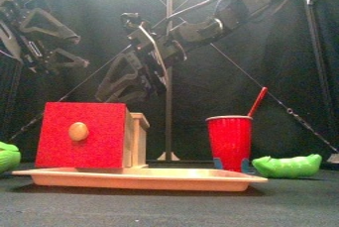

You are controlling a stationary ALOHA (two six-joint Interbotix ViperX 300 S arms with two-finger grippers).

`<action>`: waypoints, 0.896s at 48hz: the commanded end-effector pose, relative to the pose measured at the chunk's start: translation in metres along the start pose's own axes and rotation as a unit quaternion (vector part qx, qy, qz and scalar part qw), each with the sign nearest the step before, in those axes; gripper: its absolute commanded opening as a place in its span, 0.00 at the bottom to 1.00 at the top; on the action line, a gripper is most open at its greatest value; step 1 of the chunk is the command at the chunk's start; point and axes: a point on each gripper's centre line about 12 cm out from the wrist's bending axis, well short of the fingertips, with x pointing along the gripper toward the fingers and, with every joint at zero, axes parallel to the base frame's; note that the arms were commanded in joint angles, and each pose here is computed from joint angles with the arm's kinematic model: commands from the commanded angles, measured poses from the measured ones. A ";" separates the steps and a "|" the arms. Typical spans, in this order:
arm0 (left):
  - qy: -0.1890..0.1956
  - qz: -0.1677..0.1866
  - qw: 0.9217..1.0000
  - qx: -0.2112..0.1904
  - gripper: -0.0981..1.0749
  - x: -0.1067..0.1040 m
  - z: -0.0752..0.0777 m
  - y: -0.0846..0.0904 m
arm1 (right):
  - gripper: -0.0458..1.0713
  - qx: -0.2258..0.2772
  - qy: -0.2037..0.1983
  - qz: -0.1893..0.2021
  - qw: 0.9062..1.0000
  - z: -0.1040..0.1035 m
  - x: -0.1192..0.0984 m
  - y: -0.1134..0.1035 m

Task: Put sushi piece in drawer

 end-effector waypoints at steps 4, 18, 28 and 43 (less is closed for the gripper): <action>-0.010 -0.002 1.000 0.002 0.90 0.002 0.005 -0.001 | 0.74 -0.002 -0.032 0.009 0.999 0.024 -0.009 0.006; -0.010 -0.002 1.000 0.001 0.90 0.002 0.005 -0.001 | 0.73 0.004 -0.034 0.012 0.999 0.025 -0.011 0.010; -0.010 -0.002 1.000 0.001 0.90 0.002 0.005 -0.001 | 0.64 0.002 -0.033 0.012 0.999 0.024 -0.011 0.010; -0.009 -0.001 1.000 0.001 0.90 0.001 0.004 -0.001 | 0.55 0.003 -0.035 0.014 0.999 0.026 -0.012 0.012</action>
